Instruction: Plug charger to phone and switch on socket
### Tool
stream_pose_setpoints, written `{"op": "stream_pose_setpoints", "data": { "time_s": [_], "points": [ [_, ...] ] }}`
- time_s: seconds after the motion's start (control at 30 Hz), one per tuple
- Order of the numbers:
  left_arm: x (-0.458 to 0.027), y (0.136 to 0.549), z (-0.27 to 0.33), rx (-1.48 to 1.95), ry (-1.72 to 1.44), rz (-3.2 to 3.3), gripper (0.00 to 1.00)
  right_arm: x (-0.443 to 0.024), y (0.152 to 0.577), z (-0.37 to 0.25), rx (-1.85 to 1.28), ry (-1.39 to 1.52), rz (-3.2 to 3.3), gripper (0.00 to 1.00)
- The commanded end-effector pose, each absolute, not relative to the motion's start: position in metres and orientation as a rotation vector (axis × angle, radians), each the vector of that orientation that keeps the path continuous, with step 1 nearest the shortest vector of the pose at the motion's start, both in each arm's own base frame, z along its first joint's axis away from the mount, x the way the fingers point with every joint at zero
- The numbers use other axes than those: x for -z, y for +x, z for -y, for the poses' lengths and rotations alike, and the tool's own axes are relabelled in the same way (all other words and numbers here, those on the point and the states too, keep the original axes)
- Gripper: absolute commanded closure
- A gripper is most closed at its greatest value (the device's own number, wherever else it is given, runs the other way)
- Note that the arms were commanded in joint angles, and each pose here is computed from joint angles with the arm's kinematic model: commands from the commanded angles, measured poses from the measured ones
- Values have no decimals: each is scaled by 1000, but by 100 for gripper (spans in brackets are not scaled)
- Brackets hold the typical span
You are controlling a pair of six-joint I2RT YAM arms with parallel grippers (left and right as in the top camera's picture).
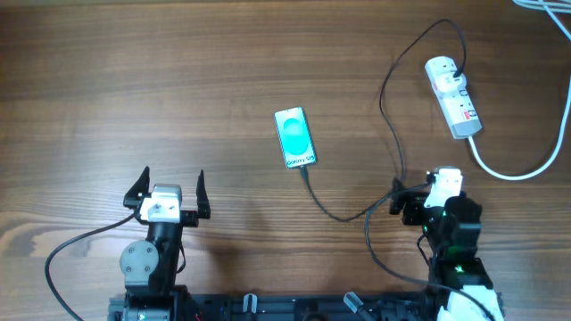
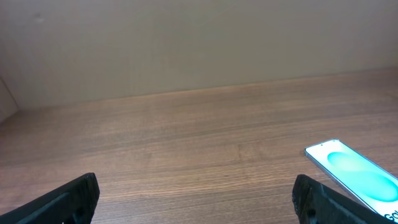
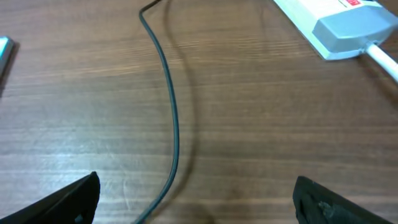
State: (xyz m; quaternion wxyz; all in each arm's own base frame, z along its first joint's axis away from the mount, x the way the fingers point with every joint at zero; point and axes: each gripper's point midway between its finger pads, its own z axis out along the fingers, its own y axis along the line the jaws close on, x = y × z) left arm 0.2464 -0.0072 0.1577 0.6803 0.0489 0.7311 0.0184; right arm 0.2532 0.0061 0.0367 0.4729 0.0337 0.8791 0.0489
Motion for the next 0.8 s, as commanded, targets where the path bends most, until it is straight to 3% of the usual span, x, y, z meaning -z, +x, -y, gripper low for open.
{"op": "stream_pose_setpoints", "data": {
  "time_s": [0.0,0.2,0.63,0.77],
  "points": [
    [-157,246,6,-58,118,-1641,0,-50,250,0,-94,116,-2103,0],
    [-157,246,6,-58,118,-1641,0,-67,250,2,-77,102,-2031,0],
    [-157,246,6,-58,118,-1641,0,-167,249,-5,-53,-9,-1607,0],
    [-157,246,6,-58,118,-1641,0,-175,247,-5,-55,-12,-1571,0]
  ]
}}
